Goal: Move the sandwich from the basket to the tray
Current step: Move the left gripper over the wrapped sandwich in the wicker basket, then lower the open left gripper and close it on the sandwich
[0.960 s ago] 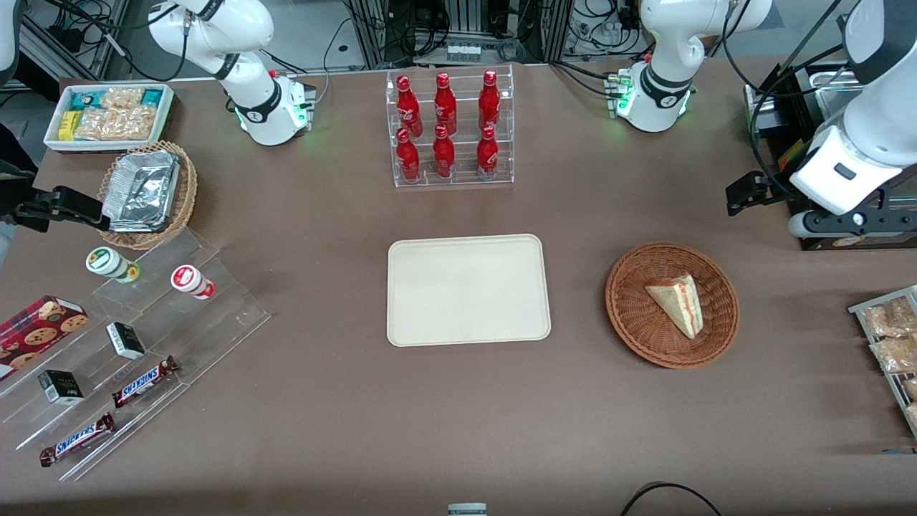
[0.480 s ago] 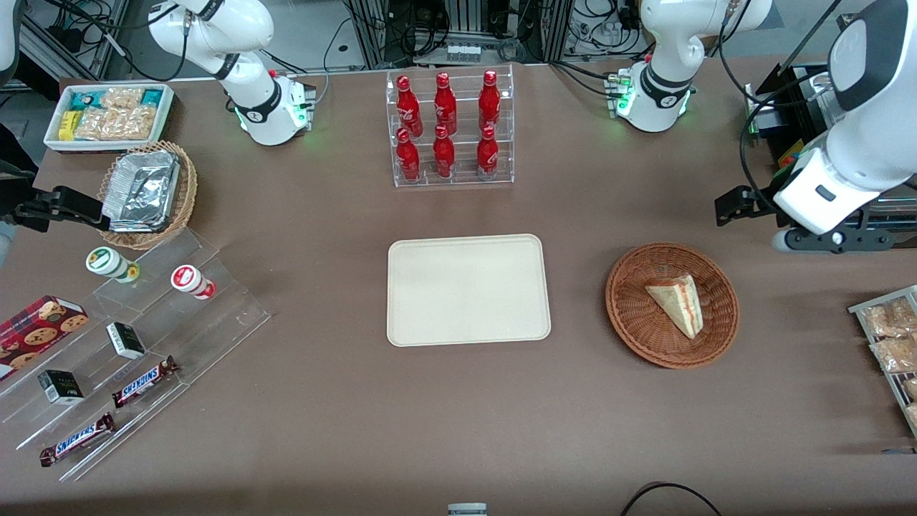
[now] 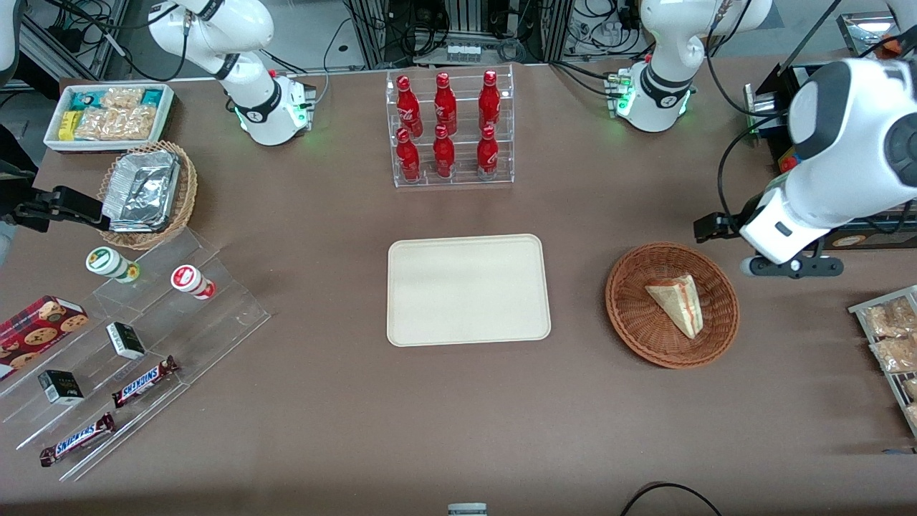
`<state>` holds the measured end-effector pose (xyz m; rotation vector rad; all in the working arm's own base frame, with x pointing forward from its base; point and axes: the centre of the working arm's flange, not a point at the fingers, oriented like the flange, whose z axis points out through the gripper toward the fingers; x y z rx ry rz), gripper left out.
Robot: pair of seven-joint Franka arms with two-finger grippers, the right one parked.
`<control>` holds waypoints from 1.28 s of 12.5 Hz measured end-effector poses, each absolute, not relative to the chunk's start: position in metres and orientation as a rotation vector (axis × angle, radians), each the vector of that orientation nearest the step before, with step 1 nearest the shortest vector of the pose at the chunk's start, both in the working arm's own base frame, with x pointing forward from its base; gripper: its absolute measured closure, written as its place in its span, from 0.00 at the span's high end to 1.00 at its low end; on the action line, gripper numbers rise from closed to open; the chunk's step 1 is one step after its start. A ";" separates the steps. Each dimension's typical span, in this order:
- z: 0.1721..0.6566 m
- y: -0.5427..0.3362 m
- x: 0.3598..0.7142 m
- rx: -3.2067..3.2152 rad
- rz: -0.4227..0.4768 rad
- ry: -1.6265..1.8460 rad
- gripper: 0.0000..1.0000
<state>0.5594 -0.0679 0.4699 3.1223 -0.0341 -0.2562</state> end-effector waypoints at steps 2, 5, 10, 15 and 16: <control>0.444 -0.065 0.556 3.123 -0.247 -0.026 1.00; 0.411 -0.063 0.550 3.124 -0.207 -0.020 1.00; 0.355 -0.061 0.536 3.124 -0.073 0.021 1.00; 0.334 -0.060 0.537 3.105 -0.028 0.319 1.00; 0.330 -0.061 0.538 3.091 -0.016 0.424 1.00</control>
